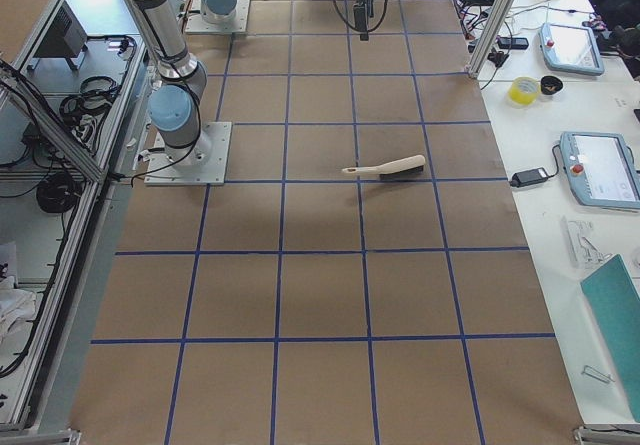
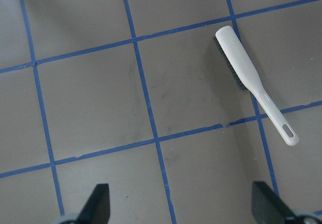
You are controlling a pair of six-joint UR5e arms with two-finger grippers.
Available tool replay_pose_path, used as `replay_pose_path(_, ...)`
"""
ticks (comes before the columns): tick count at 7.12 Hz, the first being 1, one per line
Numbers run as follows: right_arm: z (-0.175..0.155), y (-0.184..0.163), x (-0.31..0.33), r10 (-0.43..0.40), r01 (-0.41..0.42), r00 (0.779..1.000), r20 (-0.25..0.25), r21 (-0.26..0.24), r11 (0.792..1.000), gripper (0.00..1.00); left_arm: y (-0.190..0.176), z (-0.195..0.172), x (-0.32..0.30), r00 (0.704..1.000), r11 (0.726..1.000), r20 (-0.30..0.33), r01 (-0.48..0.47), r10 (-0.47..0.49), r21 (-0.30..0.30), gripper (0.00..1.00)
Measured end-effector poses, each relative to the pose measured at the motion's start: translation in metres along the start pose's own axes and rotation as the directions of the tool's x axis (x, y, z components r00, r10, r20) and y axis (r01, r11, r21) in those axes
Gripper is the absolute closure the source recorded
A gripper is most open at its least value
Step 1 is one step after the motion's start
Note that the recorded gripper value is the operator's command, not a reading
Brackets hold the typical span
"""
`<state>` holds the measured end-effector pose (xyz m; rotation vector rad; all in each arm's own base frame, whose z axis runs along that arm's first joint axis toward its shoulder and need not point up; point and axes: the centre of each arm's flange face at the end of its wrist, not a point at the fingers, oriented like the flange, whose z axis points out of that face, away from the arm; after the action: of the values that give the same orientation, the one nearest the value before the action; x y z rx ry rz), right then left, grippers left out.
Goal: Sweep and dump trash into bin
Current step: 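Bring the empty dustpan back onto the table with the left gripper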
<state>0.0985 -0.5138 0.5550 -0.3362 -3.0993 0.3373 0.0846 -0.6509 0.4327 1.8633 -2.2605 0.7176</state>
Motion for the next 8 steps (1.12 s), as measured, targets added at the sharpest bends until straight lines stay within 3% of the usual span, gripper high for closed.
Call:
replay_pose_path(1,0.000,0.000,0.000,0.000,0.000,1.000,-0.001,-0.001,1.000,0.00,0.041,0.014,-0.001,0.996,0.999,0.085,0.041,-0.040,-0.018,1.00)
replay_pose_path(3,0.001,0.000,0.000,0.000,0.000,1.000,-0.002,-0.005,1.000,0.00,0.086,0.045,-0.017,0.978,0.998,0.209,0.042,-0.029,-0.056,1.00)
replay_pose_path(5,0.002,0.000,0.000,0.001,-0.001,1.000,-0.002,-0.006,1.000,0.00,0.100,0.073,-0.030,0.963,0.996,0.271,0.032,-0.010,-0.077,1.00)
replay_pose_path(8,0.003,-0.001,0.000,0.001,-0.001,1.000,0.000,-0.006,1.000,0.00,0.101,0.116,-0.020,0.953,0.995,0.301,0.009,0.020,-0.097,1.00)
